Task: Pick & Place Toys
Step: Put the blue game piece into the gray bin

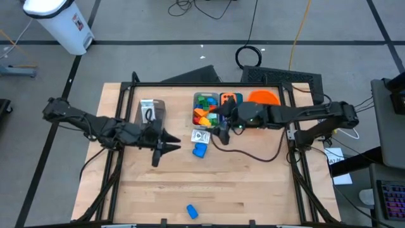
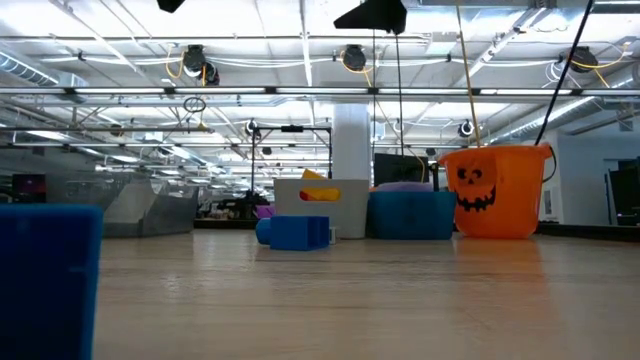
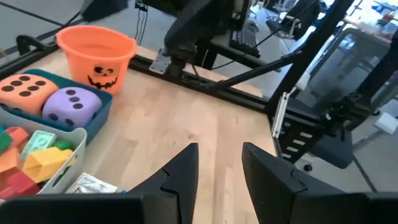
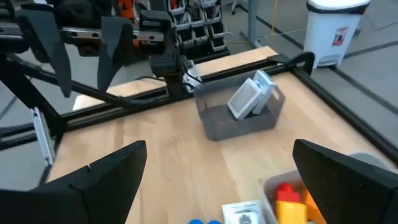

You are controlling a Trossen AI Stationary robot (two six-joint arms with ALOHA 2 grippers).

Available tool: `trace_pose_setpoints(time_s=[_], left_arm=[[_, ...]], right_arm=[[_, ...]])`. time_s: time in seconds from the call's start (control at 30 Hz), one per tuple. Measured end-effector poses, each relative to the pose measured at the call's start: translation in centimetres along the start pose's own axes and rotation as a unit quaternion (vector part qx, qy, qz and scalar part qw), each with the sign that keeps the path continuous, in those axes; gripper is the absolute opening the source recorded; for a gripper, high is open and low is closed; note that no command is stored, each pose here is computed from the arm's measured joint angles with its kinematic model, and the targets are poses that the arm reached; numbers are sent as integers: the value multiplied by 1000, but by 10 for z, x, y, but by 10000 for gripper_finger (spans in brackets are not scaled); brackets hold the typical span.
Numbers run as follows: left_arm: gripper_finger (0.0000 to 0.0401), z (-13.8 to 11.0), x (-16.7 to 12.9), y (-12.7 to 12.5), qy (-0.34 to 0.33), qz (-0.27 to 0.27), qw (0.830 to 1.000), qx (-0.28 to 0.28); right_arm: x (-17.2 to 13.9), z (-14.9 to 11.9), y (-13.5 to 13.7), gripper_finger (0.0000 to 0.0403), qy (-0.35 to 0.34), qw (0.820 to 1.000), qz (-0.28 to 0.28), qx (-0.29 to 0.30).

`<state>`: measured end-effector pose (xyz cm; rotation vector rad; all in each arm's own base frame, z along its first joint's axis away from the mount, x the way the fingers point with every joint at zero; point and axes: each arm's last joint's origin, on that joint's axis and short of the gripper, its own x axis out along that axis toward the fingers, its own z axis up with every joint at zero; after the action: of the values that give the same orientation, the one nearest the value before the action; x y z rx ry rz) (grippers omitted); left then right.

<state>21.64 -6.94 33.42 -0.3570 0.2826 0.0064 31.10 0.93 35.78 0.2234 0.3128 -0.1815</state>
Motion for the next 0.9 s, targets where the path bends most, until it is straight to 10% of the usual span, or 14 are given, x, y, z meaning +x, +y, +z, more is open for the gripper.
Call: trace_pose_setpoints(time_s=[0.9], left_arm=[[167, 39, 5, 2, -182, -41, 981, -50]], right_arm=[[1, 25, 21, 396, -130, 981, 139, 51]])
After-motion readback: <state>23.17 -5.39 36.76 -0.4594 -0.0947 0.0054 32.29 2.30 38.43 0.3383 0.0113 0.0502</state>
